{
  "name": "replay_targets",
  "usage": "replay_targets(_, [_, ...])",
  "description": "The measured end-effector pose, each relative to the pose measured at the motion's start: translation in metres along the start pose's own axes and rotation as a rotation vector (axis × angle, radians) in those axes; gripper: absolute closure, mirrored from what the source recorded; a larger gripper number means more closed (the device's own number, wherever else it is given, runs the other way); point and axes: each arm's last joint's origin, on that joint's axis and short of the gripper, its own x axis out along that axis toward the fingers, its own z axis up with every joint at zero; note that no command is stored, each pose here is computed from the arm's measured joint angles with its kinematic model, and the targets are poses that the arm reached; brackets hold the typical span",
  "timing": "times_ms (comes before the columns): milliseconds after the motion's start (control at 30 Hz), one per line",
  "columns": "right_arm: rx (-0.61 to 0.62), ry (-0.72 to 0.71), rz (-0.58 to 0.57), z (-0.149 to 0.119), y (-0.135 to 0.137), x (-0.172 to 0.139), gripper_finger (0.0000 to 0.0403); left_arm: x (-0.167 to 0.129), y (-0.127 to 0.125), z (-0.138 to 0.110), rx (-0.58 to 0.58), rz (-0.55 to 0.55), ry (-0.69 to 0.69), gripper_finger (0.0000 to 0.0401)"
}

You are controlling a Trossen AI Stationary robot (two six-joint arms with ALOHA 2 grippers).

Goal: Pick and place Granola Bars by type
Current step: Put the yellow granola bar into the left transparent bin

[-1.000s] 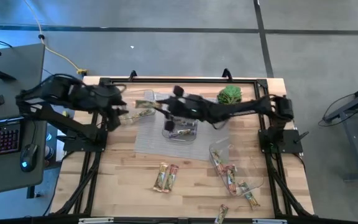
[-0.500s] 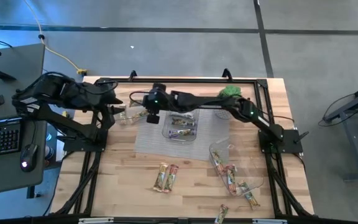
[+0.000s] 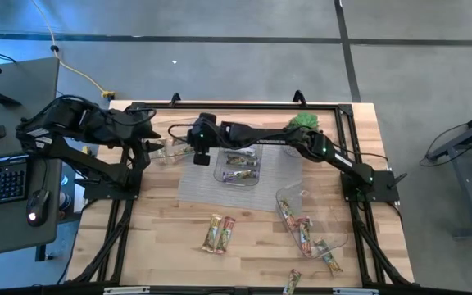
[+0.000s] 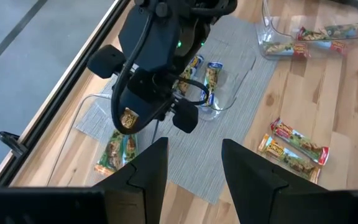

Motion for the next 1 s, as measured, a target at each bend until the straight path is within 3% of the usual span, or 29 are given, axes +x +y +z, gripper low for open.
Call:
replay_targets(367, [-0.031, -0.068, -0.023, 0.007, -0.002, 0.000, 0.0288, 0.000, 0.000, 0.000, 0.000, -0.004, 0.003, 0.0254])
replay_targets(600, [0.089, -0.167, 0.047, 0.014, -0.003, -0.001, 0.0288, 0.000, 0.000, 0.000, 0.000, -0.007, 0.005, 0.0254])
replay_targets(767, [0.087, -0.161, 0.027, 0.014, -0.005, -0.001, 0.0288, 0.000, -0.001, -0.001, 0.000, -0.041, 0.020, 0.0254])
replay_targets(867, [0.081, -0.166, 0.073, 0.013, -0.006, 0.000, 0.0288, 0.000, -0.001, -0.001, 0.001, -0.047, 0.023, 0.0254])
replay_targets(1000, [0.087, -0.056, 0.098, 0.002, -0.005, 0.001, 0.0289, 0.000, -0.001, -0.001, 0.001, -0.047, 0.023, 0.0254])
